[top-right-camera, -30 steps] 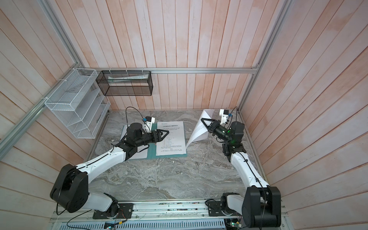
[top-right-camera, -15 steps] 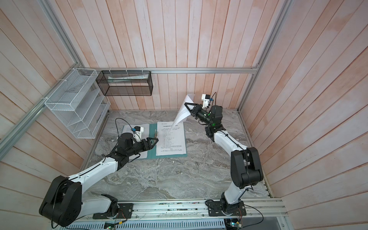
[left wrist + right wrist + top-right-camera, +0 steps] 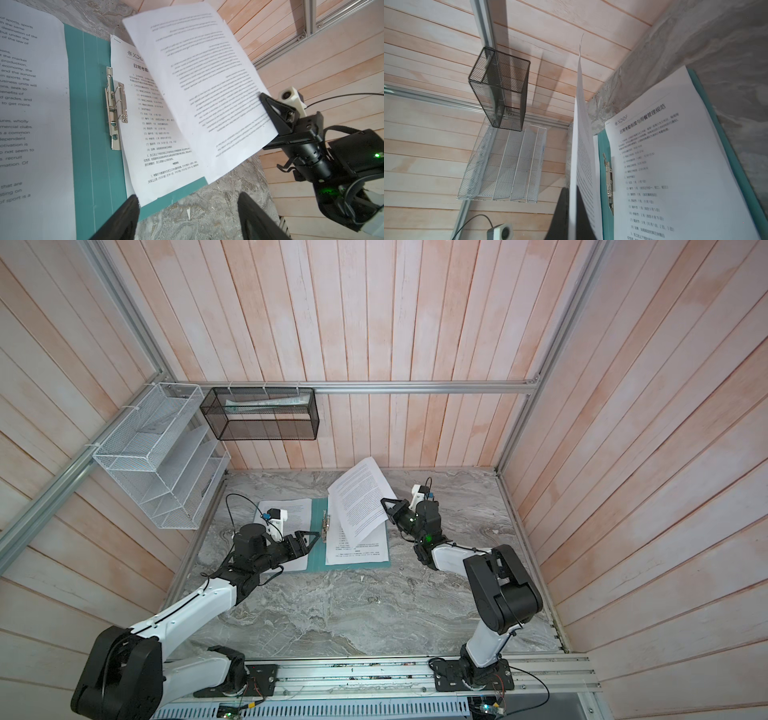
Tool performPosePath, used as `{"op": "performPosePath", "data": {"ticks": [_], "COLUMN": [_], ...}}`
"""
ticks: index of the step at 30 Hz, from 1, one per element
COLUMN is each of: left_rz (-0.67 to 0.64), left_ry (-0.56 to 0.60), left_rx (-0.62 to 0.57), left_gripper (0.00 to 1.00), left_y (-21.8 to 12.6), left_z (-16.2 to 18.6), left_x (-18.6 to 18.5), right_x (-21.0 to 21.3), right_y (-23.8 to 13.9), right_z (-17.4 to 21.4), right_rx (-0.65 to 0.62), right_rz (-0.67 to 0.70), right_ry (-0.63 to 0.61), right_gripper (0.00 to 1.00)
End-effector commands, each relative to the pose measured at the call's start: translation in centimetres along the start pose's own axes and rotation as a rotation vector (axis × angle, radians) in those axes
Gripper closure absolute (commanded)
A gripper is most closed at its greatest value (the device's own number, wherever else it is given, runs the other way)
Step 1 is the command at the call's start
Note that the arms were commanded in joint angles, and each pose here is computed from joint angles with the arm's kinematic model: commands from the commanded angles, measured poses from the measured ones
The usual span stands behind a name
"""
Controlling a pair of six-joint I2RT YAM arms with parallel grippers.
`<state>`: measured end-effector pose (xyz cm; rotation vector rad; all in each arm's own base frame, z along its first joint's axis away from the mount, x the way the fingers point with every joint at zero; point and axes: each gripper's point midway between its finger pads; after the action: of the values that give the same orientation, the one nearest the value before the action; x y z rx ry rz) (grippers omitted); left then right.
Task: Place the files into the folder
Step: 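Lower the text sheet onto the XDOF sheet while left gripper holds near the clip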
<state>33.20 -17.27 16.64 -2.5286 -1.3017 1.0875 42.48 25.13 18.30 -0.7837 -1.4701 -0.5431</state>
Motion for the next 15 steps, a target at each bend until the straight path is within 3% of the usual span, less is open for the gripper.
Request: {"op": "performPosePath", "data": {"ticks": [1, 15], "left_rz": [-0.026, -0.045], "left_ry": [-0.003, -0.018], "left_rx": [0.006, 0.016], "left_gripper": [0.23, 0.23], "left_y": [-0.2, 0.0], "left_z": [0.6, 1.3], "left_x": [0.7, 1.4], "right_x": [-2.5, -7.2], "right_y": [0.1, -0.5], "right_z": [-0.6, 1.3], "right_rx": [-0.122, -0.192], "right_rz": [0.066, 0.267], "right_ry": [0.019, 0.082], "right_gripper": [1.00, 1.00]}}
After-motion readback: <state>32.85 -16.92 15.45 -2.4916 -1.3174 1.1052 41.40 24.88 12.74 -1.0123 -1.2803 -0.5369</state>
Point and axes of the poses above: each gripper's point midway between its finger pads, its own y axis out along the fingers, its own x axis along the line the jaws close on, z = x × y, and after that the axes turned 12 degrees about y, right-handed
